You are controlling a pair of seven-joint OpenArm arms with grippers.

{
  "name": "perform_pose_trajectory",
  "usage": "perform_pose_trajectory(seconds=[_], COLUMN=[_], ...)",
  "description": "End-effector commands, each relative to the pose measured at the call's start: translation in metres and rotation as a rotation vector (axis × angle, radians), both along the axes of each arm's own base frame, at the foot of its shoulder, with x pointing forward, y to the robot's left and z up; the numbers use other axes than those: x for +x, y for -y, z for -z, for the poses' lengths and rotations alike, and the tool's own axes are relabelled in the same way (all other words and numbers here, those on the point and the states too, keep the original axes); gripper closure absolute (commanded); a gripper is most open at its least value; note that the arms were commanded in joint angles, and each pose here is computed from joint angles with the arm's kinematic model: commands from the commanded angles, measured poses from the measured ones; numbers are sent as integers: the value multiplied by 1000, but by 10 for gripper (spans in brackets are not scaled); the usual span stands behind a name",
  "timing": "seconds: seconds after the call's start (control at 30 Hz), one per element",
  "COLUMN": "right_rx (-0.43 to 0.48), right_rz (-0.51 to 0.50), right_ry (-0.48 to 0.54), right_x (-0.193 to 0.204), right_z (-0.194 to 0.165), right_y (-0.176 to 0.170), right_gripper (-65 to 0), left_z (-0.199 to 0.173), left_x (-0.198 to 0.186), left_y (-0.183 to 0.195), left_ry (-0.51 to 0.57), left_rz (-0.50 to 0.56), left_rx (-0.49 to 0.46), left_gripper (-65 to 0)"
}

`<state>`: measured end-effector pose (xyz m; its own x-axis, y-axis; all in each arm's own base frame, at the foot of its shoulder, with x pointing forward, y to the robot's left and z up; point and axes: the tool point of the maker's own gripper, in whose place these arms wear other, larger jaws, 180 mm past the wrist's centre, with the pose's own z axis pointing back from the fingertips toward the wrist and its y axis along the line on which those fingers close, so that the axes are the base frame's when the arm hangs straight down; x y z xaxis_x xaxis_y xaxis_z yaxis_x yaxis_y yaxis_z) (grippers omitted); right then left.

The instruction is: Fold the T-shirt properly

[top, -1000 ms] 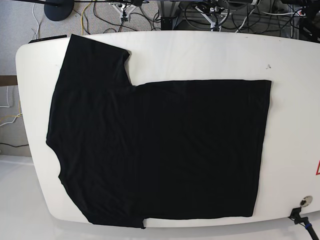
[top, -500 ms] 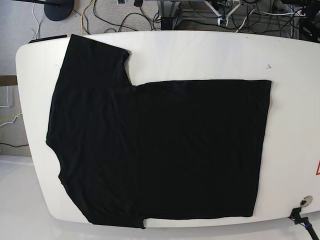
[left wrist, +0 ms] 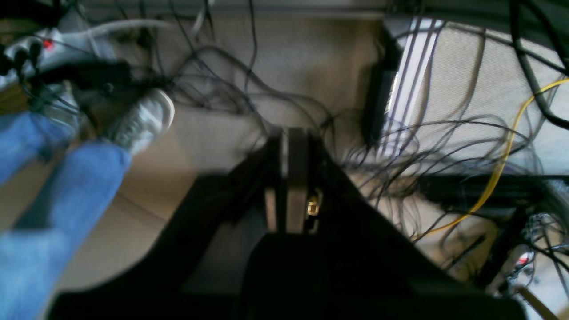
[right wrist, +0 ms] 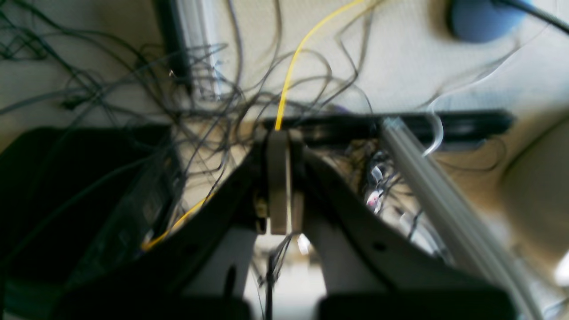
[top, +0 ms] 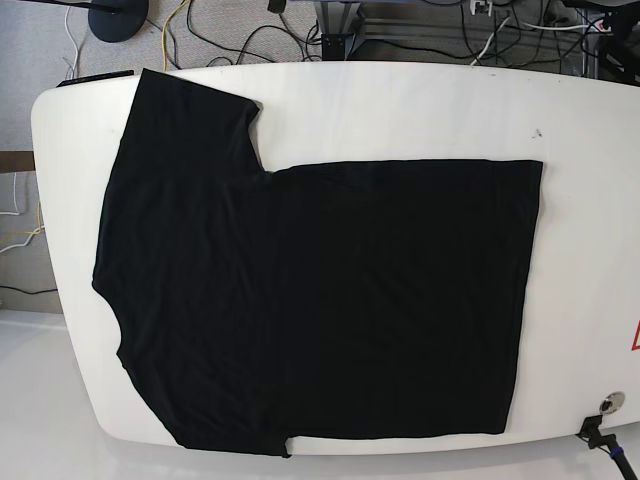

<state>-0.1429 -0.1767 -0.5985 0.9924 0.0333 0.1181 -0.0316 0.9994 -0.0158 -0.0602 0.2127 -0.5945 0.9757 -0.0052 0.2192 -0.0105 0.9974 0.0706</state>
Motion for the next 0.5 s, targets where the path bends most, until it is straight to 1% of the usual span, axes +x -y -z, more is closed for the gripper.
perform_pose_trajectory(seconds=[0.0, 0.1, 0.23, 0.37, 0.4, 0.47], right_rx=[-19, -24, -27, -24, -18, -23], right_rz=[-27, -64, -109, -107, -109, -123], right_ry=[-6, 45, 141, 251, 258, 317], right_x=[-5, 6, 39, 85, 83, 99], right_z=[-15, -38, -71, -104, -107, -131], right_y=[11, 20, 29, 30, 30, 30], right_gripper=[0, 0, 0, 0, 0, 0], left_z=[-14, -42, -76, -110, -122, -147], left_x=[-14, -24, -20, 0, 8, 27], left_y=[-8, -11, -14, -21, -25, -27], left_ry=[-16, 14, 78, 155, 193, 245], left_rz=[2, 11, 2, -37, -16, 15], left_rx=[12, 2, -4, -4, 5, 19], left_gripper=[0, -3, -2, -1, -6, -9])
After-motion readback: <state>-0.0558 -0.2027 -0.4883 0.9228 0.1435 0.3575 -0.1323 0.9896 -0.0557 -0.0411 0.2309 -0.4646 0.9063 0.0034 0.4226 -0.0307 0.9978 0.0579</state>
